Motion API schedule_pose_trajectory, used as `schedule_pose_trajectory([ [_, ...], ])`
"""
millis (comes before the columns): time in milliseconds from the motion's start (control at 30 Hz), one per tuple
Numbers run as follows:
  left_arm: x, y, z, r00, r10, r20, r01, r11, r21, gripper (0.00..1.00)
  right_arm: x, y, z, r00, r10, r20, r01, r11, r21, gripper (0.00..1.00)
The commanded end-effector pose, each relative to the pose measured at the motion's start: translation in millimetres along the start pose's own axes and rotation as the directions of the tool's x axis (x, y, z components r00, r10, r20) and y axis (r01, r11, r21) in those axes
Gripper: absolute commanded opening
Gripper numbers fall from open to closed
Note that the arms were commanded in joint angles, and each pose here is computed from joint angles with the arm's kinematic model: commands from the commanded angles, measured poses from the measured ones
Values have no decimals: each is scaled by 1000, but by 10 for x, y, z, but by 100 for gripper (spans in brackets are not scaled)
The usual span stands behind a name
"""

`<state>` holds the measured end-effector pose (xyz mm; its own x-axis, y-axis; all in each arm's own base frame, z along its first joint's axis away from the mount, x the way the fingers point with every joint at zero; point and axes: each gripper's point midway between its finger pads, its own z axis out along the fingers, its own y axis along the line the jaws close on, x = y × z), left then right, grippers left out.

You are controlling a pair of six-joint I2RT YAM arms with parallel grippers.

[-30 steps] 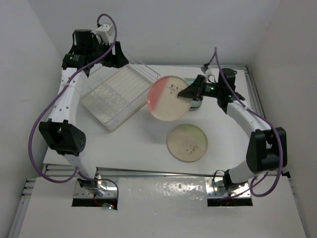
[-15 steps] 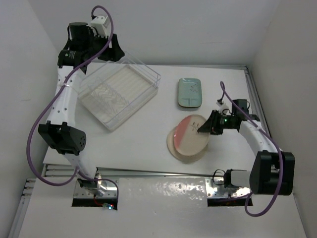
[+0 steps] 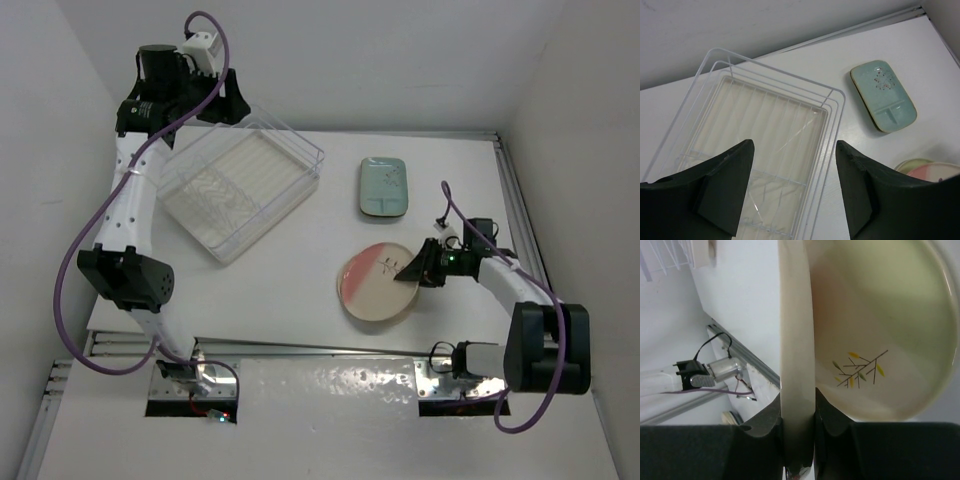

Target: Unload the plates from the dish rack

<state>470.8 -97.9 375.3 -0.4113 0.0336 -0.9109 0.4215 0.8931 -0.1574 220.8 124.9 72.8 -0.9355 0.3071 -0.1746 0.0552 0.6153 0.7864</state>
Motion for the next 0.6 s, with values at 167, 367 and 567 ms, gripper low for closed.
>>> schedule_pose_trajectory([
  [167,-131,-29,-54,999,17,39,-17,1000,12,64,53,-211,36,997,16,-75,-10,996,88,29],
  [367,-131,-41,-24,999,10,40,-11,1000,25,64,3,-465,-99,994,-5,-107,35,959,281,37],
  [567,-120,-34,-5,999,9,36,-10,1000,26,64,28,-690,-217,988,48,-144,19,901,432,48],
])
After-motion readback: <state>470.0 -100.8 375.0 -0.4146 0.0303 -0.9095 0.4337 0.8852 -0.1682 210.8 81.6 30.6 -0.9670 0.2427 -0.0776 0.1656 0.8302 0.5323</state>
